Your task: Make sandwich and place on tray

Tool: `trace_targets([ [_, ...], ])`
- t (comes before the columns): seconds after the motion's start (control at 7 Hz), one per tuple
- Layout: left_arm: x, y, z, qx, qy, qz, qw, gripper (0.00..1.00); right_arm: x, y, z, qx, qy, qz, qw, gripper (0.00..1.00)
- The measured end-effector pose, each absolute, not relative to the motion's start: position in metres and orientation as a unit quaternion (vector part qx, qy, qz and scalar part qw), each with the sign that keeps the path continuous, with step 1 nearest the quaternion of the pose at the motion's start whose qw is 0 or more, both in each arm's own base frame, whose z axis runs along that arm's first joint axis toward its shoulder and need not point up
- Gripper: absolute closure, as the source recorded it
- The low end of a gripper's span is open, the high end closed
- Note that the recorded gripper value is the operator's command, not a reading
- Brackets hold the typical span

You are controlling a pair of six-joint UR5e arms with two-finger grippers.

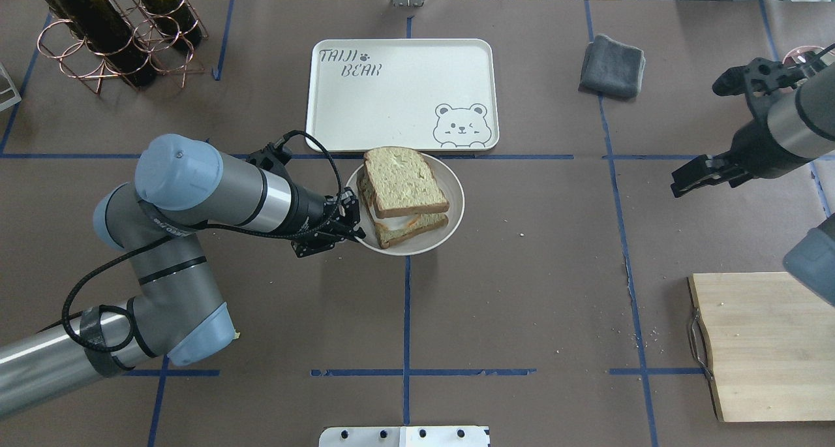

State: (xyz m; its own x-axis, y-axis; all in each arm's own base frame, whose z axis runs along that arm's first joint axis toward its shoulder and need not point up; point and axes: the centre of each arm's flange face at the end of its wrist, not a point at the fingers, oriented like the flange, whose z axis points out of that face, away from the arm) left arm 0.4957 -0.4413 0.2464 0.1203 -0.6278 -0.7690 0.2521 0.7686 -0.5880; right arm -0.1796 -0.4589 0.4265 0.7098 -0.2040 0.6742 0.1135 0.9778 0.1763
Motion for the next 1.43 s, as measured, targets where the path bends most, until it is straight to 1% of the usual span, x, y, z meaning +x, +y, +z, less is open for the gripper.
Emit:
trace_targets([
  [0.29, 0.506, -0.494, 0.236, -0.152, 0.579, -0.384, 0.703, 1.00, -0.134, -0.480, 0.481, 0.060, -0.344, -0.102, 0.932, 0.00],
  [0.57, 0.521, -0.531, 0.228, -0.143, 0.568, -0.442, 0.680, 1.00, -0.097, -0.497, 0.520, 0.056, -0.337, -0.106, 0.934, 0.00],
  [1.0, 0.562, -0.579, 0.235, -0.113, 0.549, -0.494, 0.664, 1.00, -0.075, -0.498, 0.535, 0.045, -0.360, -0.099, 0.927, 0.00],
  [1.43, 0.586, -0.607, 0.248, -0.094, 0.552, -0.539, 0.629, 1.00, -0.073, -0.498, 0.536, 0.045, -0.362, -0.097, 0.926, 0.00],
])
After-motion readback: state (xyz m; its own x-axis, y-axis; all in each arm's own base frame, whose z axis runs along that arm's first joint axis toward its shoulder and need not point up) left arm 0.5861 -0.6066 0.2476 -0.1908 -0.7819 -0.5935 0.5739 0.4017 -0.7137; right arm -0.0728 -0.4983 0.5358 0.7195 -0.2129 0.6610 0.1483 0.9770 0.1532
